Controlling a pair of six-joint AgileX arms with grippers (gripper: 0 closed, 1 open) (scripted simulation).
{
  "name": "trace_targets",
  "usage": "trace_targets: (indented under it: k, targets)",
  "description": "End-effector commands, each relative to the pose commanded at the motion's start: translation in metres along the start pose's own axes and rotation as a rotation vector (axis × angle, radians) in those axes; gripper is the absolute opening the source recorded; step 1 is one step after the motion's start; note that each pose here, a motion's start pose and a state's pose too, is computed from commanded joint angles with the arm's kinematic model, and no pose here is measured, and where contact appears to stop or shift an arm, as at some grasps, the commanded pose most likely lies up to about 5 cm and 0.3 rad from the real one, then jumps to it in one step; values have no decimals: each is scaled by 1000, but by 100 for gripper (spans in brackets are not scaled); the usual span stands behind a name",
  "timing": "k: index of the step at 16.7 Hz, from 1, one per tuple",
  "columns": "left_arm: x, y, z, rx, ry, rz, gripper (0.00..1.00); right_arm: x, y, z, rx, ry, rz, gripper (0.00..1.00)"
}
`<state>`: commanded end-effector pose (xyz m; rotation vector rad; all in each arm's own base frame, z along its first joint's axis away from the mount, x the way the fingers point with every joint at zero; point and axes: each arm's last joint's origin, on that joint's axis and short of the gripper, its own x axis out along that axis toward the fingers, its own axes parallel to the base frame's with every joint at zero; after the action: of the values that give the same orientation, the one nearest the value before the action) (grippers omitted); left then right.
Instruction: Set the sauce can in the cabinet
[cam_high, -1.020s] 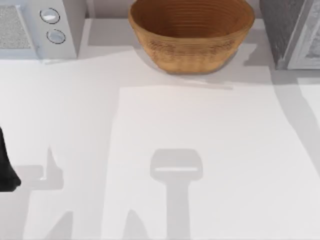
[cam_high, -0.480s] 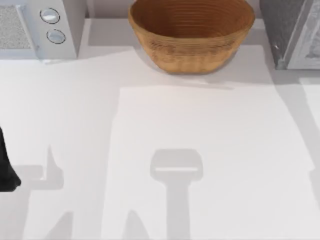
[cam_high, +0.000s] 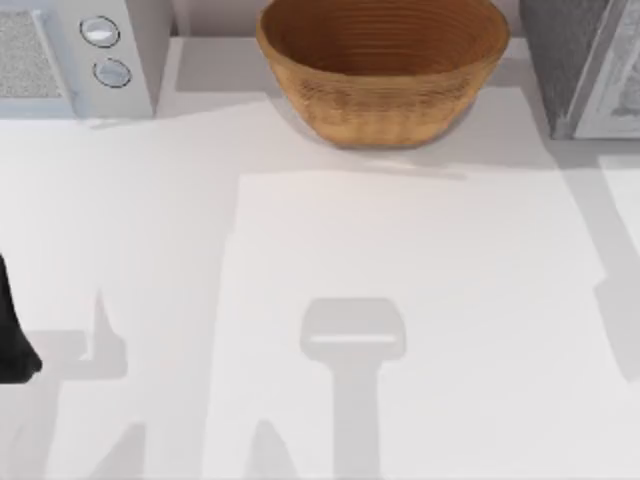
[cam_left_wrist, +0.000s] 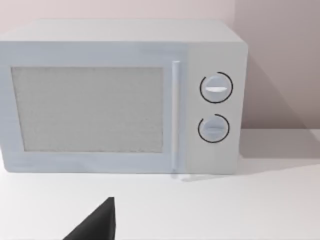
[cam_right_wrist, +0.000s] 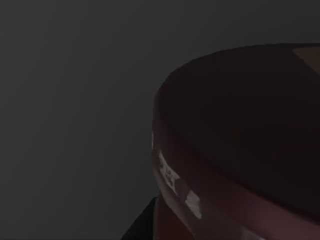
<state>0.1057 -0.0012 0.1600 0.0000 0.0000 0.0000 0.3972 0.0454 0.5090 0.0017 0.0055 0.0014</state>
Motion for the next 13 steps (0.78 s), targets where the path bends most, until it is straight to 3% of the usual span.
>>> trace_targets:
  k: [3,13]
  targets:
    - [0,0,0,0,0,0,100,0,0,0,0,0,0,0]
    - [0,0,0,0,0,0,100,0,0,0,0,0,0,75]
